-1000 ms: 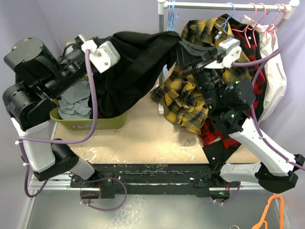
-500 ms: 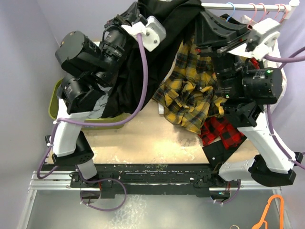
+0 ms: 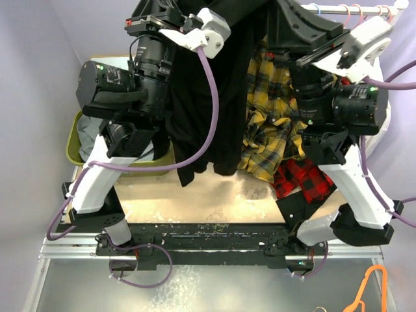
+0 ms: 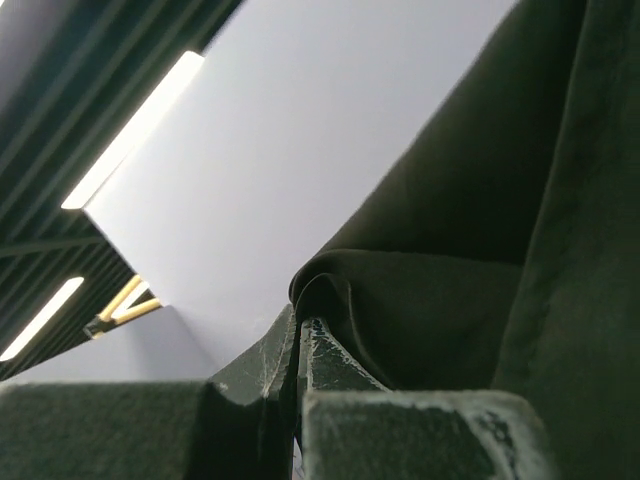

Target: Place the shirt on the hanger

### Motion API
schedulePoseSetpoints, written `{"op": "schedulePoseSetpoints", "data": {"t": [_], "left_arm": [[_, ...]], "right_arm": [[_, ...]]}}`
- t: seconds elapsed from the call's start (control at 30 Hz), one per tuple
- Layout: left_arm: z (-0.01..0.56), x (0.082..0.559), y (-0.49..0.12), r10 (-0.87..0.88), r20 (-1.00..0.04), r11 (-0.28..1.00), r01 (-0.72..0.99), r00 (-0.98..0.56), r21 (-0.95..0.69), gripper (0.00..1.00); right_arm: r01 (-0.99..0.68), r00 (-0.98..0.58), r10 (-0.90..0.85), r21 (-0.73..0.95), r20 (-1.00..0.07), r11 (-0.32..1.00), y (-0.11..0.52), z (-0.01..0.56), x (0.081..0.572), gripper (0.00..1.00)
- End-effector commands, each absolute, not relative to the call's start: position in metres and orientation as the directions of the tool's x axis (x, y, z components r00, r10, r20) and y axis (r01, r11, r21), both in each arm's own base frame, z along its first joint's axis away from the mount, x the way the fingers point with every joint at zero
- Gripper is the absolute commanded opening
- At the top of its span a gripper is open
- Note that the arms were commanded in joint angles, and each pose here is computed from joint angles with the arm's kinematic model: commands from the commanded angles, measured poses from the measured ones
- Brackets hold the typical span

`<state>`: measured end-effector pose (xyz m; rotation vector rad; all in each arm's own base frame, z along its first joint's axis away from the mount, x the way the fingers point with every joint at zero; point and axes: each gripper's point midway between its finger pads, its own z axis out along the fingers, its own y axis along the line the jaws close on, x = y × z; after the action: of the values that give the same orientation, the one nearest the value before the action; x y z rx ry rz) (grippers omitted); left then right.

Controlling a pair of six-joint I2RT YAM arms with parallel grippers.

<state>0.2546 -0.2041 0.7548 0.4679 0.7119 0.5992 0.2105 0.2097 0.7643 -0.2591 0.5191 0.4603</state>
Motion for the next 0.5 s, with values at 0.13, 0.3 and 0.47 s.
{"op": "schedulePoseSetpoints", "data": {"t": [0.13, 0.3, 0.47], "left_arm": [[0.598, 0.346, -0.193, 0.595, -0.744, 0.754, 0.108, 0.303, 0.648, 0.0], [0.456, 0.375, -0.192, 0.608, -0.79, 0.717, 0.374, 0.079, 0.588, 0.0], [0.338, 0.325, -0.226, 0.599, -0.799, 0.525, 0.775, -0.043, 0.352, 0.0]], "right_arm": [[-0.517, 0.622, 0.371, -0.005, -0.69, 0.856, 0.206, 0.663, 0.23, 0.0], [-0.491, 0.387, 0.415, 0.196, -0.823, 0.849, 0.203, 0.554, 0.255, 0.0], [-0.452, 0.09, 0.474, 0.388, -0.876, 0.803, 0.213, 0.431, 0.262, 0.0]]}}
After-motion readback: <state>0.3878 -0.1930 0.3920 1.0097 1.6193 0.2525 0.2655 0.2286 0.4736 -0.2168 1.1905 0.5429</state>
